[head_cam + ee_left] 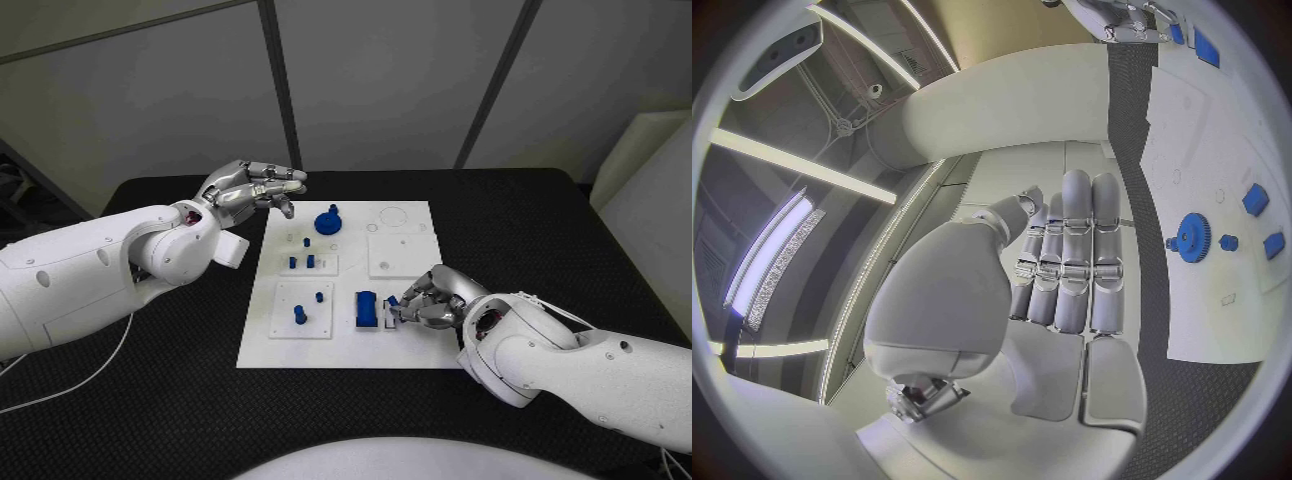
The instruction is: Assemble the parts on the task board
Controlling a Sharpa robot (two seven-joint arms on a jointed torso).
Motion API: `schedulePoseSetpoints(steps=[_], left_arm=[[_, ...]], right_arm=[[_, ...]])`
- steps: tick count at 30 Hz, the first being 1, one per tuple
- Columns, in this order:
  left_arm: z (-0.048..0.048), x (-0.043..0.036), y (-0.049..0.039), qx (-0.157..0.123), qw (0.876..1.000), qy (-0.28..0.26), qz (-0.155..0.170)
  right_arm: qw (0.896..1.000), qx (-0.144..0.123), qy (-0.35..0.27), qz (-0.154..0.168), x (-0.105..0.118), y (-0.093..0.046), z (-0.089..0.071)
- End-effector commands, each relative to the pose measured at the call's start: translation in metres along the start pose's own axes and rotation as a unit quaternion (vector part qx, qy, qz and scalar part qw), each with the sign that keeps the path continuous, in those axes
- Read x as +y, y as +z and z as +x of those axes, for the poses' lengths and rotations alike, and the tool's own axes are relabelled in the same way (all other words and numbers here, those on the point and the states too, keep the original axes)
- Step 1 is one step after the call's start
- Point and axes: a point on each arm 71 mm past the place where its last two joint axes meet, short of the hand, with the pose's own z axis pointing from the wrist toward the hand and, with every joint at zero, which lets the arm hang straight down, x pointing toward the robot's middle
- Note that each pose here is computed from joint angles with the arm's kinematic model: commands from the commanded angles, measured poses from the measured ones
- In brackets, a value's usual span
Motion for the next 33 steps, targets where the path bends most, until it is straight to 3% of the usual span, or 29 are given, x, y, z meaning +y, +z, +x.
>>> schedulePoseSetpoints(steps=[1,17,33], left_arm=[[0.0014,-0.0012,0.0004,0.005,1.0,-0.004,0.003],[0.0007,-0.001,0.0001,0.005,1.0,-0.004,0.001],[-0.0005,-0.0009,-0.0004,0.004,1.0,-0.003,0.0]], right_arm=[[1.0,0.015,-0.007,0.006,0.0009,0.0013,0.0024],[0.999,0.03,-0.018,0.005,0.0067,0.0045,0.0086],[0.999,0.025,-0.025,-0.002,0.0095,0.0051,0.009]])
